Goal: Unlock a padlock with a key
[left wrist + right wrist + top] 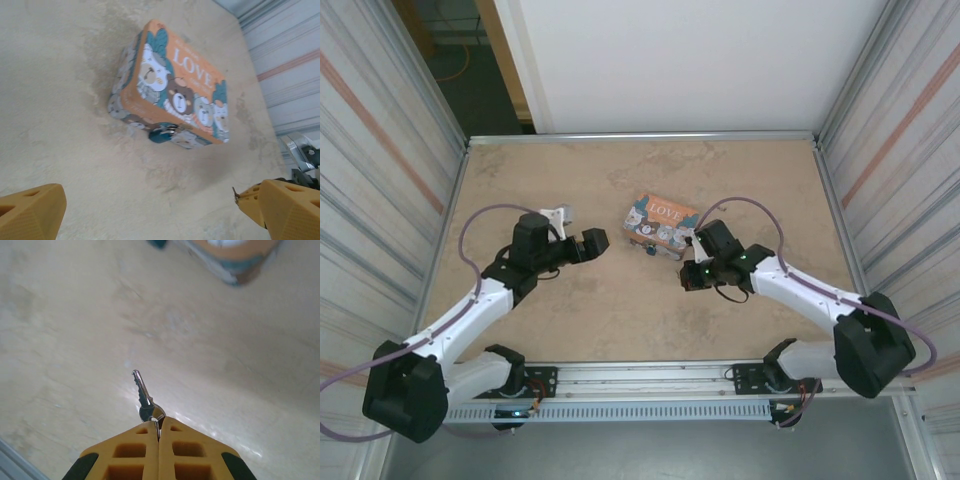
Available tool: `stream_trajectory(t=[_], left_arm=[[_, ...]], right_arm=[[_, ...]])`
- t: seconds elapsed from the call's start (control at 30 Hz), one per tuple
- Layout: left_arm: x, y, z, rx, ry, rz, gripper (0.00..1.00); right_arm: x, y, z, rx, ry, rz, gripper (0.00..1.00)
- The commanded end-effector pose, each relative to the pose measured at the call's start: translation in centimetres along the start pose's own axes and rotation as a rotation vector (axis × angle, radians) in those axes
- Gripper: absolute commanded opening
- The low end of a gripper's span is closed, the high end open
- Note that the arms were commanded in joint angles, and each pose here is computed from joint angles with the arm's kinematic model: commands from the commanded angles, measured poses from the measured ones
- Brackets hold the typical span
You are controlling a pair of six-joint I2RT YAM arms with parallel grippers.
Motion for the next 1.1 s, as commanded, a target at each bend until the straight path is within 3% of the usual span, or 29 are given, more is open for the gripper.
stream_trajectory(t=[0.0,0.27,0.63,1.07], left_arm=[[1.5,-3.7,1.0,-0.167,-0.019,-0.042,0.95],[1.5,-9.0,0.6,-0.317,0.06,-0.157,0.76],[0.5,-11.6,-2.9,-0.368,0.163,-0.188,0.52],[-1.0,-11.3,-5.7,-0.354,0.23,-0.159,0.46]], right_arm=[[2.3,1.0,1.5,0.07,-0.171,-0.01,0.0],[5.8,2.9,4.4,0.156,-0.413,0.041,0.0],[6.8,5.0,5.3,0.219,-0.494,0.107,0.0],[7.1,5.6,5.8,0.252,-0.541,0.128,0.0]])
Point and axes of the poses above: each hand's point on the last joint's axis, 136 mm out from that joint toward the fingers, its own z axis back along the fingers, its own y axis along the line the jaws close on, x = y × z, the point moved 8 cm from there along z, back along the fingers, and after that the axes turned 14 degrees about z, right-handed, at the moved point
